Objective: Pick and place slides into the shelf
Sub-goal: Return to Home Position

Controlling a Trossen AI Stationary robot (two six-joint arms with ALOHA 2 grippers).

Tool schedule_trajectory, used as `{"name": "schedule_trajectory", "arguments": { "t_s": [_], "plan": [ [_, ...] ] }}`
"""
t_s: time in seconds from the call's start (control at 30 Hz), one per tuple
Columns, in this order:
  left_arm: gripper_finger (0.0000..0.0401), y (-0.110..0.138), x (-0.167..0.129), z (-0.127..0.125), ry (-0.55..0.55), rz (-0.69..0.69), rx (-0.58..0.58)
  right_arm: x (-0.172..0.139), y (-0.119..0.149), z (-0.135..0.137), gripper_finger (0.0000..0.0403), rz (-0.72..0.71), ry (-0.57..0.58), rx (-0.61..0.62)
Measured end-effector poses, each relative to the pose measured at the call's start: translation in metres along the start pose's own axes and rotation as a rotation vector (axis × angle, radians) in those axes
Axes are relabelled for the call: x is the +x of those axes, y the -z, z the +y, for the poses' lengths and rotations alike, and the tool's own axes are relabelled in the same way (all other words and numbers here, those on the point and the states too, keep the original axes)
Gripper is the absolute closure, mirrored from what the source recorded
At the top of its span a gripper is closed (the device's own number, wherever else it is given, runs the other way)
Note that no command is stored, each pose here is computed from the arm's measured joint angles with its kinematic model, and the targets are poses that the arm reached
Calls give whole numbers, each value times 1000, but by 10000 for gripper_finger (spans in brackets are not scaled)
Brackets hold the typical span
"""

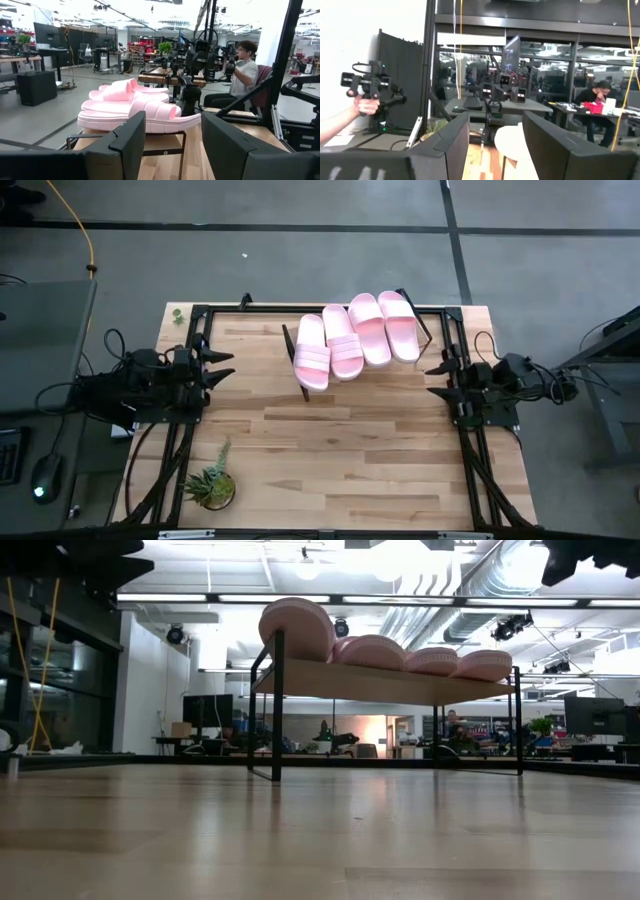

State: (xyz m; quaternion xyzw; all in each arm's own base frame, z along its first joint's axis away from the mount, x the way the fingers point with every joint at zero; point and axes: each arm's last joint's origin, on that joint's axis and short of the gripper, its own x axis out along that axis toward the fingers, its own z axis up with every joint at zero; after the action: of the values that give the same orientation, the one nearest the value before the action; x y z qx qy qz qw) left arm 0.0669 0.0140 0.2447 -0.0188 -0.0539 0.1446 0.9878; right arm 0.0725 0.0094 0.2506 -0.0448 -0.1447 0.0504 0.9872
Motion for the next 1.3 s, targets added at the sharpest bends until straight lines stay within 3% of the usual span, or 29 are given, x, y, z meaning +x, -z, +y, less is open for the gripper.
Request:
{"name": "schedule_trajectory", "arguments": {
  "t_s": [0.2,0.77,1.3],
  "plan": [
    [227,3,0,0,-3,29,-5,-1,2,1,227,3,-15,9],
    [226,28,8,1,-32,63,-38,3,59,8,227,-3,-27,49],
    [226,62,18,0,-26,55,-89,3,68,8,227,81,-24,60]
  ]
}}
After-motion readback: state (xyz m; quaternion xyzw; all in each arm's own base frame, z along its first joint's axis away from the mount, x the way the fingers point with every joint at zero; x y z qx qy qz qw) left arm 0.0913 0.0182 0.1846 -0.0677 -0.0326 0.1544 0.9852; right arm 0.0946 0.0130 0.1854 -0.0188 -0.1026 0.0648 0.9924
